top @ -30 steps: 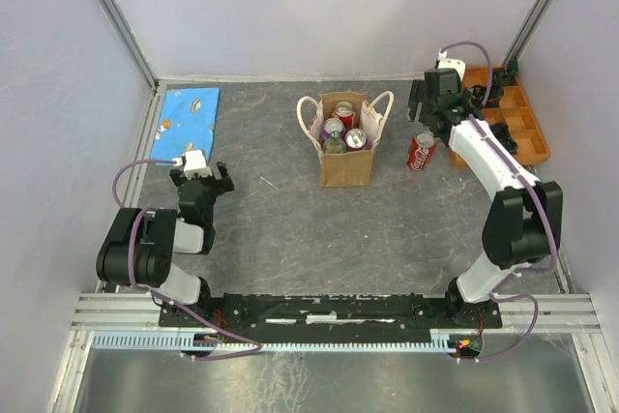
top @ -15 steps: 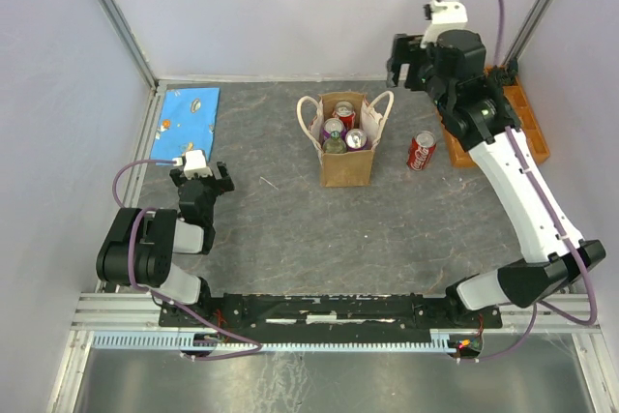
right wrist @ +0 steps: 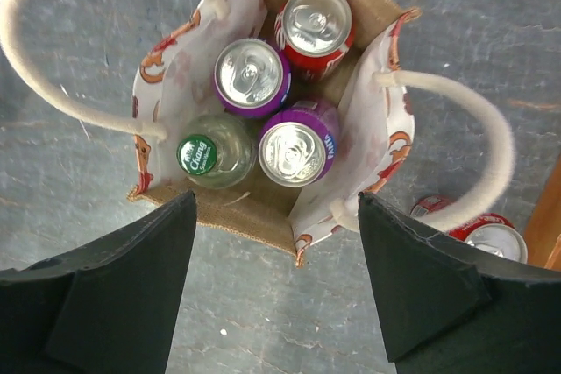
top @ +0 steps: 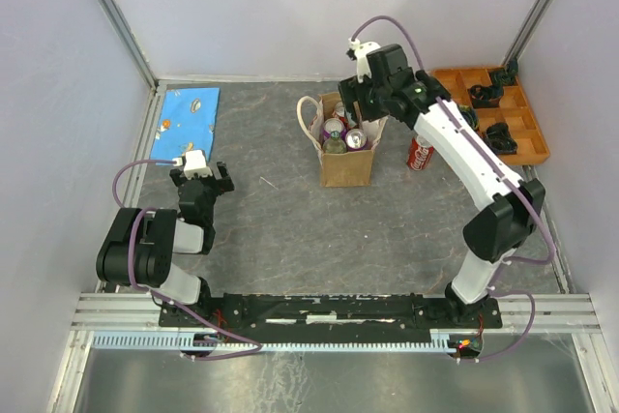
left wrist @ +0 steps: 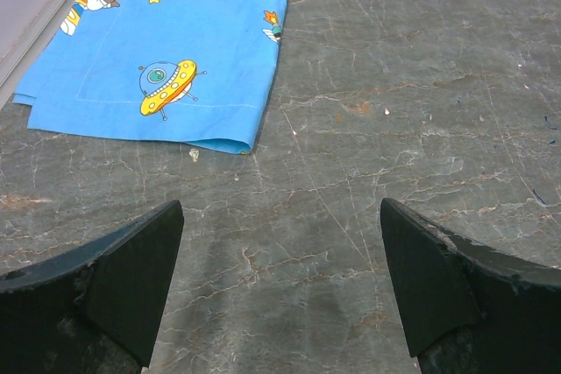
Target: Take the beverage out of the canvas bag
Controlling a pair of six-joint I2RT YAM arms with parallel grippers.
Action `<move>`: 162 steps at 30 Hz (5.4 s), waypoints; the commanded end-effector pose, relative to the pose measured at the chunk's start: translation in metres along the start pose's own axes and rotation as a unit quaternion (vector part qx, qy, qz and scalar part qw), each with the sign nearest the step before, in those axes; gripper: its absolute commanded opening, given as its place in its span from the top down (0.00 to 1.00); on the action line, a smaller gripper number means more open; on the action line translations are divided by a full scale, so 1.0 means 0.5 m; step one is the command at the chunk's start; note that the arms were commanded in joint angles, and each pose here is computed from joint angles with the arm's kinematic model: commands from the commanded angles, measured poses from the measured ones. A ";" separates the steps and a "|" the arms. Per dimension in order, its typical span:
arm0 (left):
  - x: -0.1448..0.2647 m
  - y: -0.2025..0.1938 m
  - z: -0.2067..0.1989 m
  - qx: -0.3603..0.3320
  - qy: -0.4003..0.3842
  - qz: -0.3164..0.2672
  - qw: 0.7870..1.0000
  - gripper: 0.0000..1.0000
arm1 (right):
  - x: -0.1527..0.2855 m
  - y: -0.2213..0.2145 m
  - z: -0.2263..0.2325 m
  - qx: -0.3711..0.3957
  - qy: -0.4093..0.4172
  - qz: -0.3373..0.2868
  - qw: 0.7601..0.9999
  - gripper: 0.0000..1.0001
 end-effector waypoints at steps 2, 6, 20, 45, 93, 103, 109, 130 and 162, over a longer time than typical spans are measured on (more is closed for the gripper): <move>-0.012 0.024 -0.004 -0.016 -0.004 -0.026 1.000 0.01 | -0.025 -0.004 0.018 0.031 0.024 0.015 0.999 0.17; -0.011 0.024 -0.004 -0.016 -0.004 -0.026 1.000 0.01 | -0.067 -0.027 0.017 0.047 0.025 0.050 0.997 0.17; -0.012 0.025 -0.004 -0.016 -0.004 -0.027 1.000 0.01 | -0.126 -0.089 -0.009 0.099 -0.009 0.131 0.986 0.12; -0.012 0.024 -0.004 -0.016 -0.004 -0.026 1.000 0.01 | -0.251 -0.137 -0.013 0.113 0.002 0.171 0.979 0.11; -0.011 0.024 -0.004 -0.016 -0.004 -0.026 1.000 0.01 | 0.151 0.189 -0.090 -0.006 -0.125 -0.244 0.962 1.00; -0.012 0.024 -0.004 -0.016 -0.004 -0.026 1.000 0.01 | 0.218 0.180 -0.146 -0.025 -0.243 -0.267 0.932 1.00; -0.012 0.024 -0.003 -0.016 -0.003 -0.026 1.000 0.01 | 0.196 0.133 -0.200 -0.059 -0.332 -0.208 0.918 1.00; -0.012 0.025 -0.004 -0.016 -0.004 -0.026 1.000 0.01 | -0.020 -0.006 -0.214 -0.144 -0.175 -0.081 0.971 1.00; -0.012 0.024 -0.004 -0.016 -0.003 -0.026 1.000 0.01 | -0.206 -0.206 -0.131 -0.160 -0.151 0.078 0.972 1.00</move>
Point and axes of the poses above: each gripper's point midway between its finger pads, its own x axis back along the fingers, its own z axis along the line the jaws close on, y = z × x, the point moved 6 cm from there along x, back along the fingers, and after that the axes turned 6 degrees about x, right-handed, at the moved point
